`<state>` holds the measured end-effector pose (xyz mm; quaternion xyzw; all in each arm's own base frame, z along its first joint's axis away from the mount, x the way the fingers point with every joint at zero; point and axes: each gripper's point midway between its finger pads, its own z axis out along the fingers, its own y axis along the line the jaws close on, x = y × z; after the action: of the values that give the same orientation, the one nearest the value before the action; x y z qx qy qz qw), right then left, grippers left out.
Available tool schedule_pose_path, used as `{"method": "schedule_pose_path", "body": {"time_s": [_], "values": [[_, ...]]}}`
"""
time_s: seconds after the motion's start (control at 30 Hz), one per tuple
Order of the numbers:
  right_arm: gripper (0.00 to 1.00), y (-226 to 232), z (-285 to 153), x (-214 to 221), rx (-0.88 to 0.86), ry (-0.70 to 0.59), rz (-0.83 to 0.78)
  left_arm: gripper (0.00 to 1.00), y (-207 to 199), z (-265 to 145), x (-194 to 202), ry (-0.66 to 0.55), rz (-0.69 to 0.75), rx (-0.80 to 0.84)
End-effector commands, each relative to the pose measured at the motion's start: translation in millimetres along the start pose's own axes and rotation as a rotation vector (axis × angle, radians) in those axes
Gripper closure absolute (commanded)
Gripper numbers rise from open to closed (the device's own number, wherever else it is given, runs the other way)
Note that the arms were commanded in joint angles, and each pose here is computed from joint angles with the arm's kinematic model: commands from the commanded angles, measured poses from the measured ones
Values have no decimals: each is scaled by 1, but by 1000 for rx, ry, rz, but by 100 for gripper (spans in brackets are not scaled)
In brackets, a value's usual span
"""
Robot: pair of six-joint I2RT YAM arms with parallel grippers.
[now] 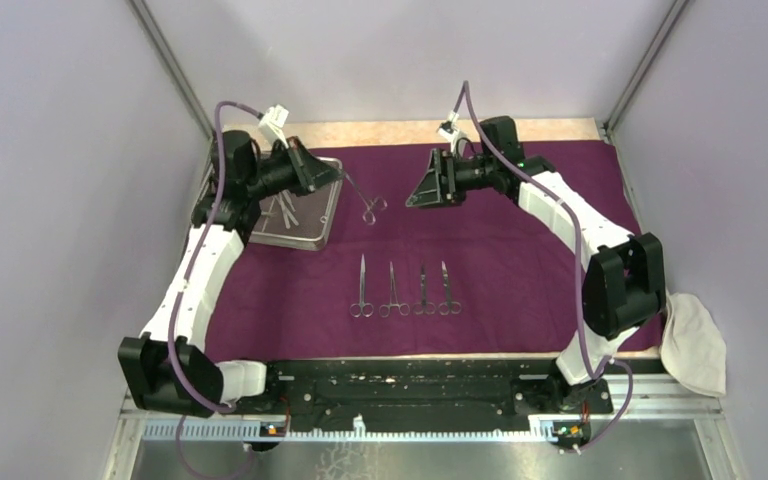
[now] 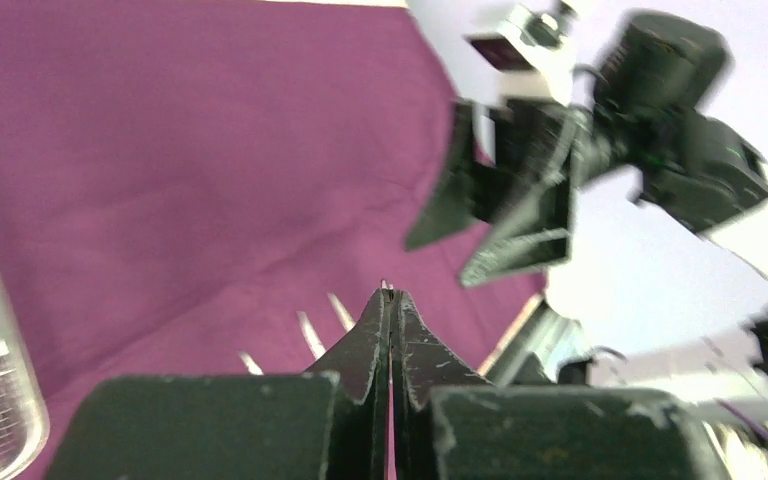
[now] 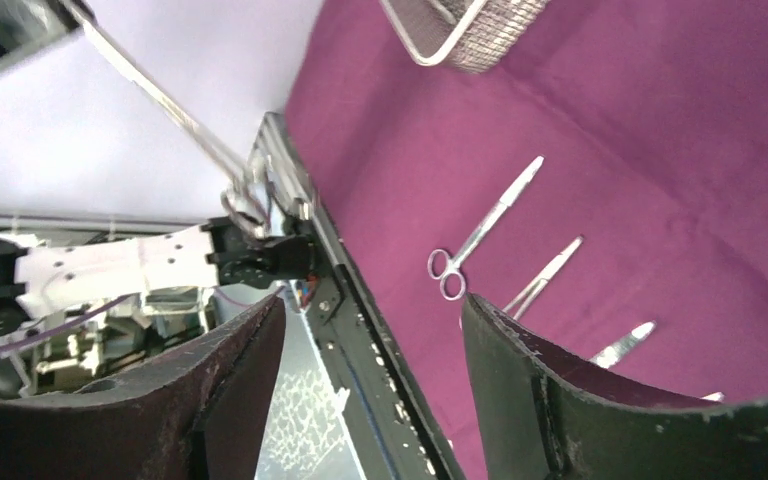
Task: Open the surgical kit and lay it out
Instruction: Place the medical item in the surgical kit.
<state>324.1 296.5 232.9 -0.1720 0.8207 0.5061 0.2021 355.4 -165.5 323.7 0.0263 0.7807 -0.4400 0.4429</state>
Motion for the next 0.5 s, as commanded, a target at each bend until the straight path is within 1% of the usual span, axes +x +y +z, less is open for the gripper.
{"method": "schedule_pose_path", "body": {"time_s": [0.0, 0.13, 0.23, 0.37, 0.47], "values": [[33, 63, -17, -27, -196, -67, -133, 100, -71, -13, 16, 46, 52, 337], [28, 89, -24, -25, -279, -74, -151, 100, -88, -18, 32, 92, 24, 407], [27, 112, -21, -18, -369, -59, -181, 100, -95, -22, 42, 124, 9, 439], [28, 145, -16, -3, -490, -32, -209, 100, -101, -25, 49, 141, 2, 459], [33, 155, -8, 7, -517, -12, -204, 100, -105, -27, 52, 153, -2, 473]]}}
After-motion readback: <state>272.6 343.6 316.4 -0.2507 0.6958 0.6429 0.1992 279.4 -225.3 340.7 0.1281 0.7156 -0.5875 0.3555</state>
